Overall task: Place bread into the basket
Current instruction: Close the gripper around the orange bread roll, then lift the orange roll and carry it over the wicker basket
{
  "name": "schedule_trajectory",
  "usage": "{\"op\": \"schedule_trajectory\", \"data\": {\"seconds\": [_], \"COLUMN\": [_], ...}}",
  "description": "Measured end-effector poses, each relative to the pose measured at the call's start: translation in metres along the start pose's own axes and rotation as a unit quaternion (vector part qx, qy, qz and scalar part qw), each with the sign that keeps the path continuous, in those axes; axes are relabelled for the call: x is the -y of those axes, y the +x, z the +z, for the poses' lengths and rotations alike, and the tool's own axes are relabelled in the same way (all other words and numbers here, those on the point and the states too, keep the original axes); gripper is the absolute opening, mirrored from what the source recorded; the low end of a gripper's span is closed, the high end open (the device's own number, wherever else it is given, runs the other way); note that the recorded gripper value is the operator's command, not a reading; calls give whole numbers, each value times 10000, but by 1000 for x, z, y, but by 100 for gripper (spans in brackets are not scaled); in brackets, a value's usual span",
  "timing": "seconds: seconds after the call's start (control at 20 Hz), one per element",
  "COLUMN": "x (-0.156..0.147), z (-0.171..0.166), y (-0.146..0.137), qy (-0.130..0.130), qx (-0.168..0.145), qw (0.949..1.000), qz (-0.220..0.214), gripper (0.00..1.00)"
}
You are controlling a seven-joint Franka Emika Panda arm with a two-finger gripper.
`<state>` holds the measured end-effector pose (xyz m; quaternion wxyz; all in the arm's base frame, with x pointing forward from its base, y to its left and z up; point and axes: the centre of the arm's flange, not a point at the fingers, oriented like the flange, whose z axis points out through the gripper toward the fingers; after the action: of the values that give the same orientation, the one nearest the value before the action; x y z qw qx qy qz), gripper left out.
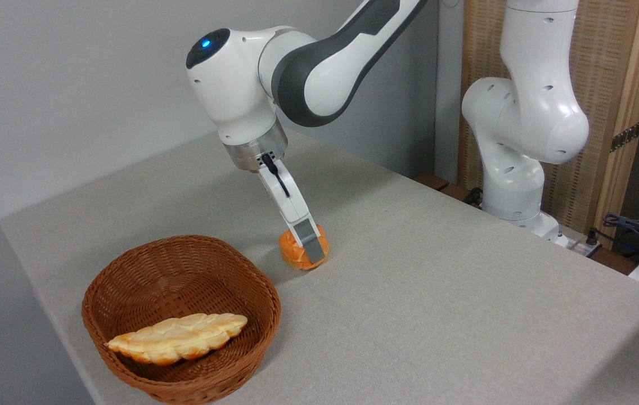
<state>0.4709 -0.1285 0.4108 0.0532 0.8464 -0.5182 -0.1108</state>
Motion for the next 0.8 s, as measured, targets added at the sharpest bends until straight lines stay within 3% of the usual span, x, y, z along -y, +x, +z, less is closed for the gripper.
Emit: {"op": "schedule_trajectory", "data": {"seconds": [0.55,0.8], "x": [0,2], "z": [2,-4], "y": [2,-1], "qy": [40,87], "qx": [72,18], "qw": [10000,10000], "qz": [49,18], "gripper": [27,33]}}
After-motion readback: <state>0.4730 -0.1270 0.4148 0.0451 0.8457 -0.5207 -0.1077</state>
